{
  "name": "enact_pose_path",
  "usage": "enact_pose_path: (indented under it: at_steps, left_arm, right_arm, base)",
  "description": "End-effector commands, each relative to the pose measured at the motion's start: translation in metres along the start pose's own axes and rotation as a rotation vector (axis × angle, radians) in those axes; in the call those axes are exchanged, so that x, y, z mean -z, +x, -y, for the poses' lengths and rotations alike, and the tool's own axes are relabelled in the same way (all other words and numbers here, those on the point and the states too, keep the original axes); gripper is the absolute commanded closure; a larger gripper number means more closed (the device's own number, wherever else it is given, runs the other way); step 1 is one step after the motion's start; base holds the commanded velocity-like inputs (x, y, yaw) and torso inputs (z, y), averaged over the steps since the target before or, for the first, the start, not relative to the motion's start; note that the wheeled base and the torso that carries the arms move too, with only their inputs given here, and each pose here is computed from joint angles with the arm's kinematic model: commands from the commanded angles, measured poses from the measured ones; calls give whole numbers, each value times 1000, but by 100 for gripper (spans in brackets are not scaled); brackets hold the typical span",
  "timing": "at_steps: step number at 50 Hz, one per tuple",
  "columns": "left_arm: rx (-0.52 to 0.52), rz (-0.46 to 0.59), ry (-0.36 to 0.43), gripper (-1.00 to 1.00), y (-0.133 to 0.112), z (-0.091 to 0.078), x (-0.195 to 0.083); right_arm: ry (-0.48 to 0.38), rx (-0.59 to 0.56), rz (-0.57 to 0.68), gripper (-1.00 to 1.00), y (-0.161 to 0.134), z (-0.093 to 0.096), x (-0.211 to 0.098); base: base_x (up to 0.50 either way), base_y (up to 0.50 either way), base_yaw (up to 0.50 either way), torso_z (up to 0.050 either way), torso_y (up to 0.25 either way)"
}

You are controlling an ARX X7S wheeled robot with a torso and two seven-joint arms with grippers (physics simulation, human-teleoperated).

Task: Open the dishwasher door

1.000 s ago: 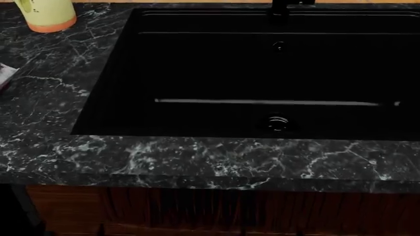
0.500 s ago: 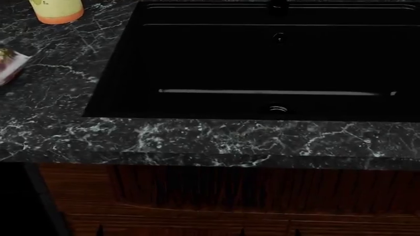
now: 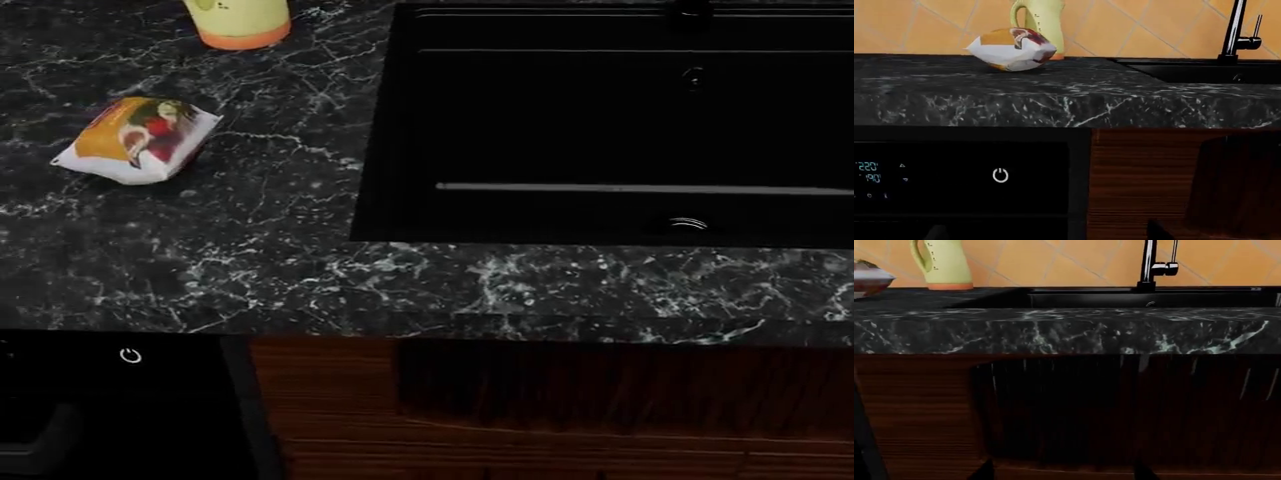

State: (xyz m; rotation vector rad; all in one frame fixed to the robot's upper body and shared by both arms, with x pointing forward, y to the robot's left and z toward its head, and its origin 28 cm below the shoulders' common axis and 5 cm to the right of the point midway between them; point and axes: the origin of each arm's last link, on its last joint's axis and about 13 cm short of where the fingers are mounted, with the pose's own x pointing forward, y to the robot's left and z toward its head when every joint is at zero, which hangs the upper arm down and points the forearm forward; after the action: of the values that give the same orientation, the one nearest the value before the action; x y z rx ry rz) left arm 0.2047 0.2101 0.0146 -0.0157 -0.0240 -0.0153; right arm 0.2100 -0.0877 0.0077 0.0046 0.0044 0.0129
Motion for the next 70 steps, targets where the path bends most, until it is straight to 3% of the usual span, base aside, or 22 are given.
enact_pose_path:
  at_steps: [1, 30, 46, 70]
  left_arm:
    - [-1, 1, 3, -100, 0, 0, 0]
    - [-7, -2, -2, -100, -1, 0, -1]
    - [-37, -33, -21, -100, 2, 0, -1]
    - [-51, -24, -90, -100, -1, -2, -4]
  right_arm:
    - [4, -3, 2, -100, 0, 0, 0]
    - [13, 6, 9, -100, -2, 0, -1]
    - [34, 19, 13, -100, -4, 2, -1]
    - [30, 20, 17, -100, -6, 0, -3]
  base:
    - [0, 500, 0, 0, 0]
    - [0, 500, 0, 0, 0]
    - [0, 0, 0, -3, 0]
    - [0, 0, 0, -50, 0]
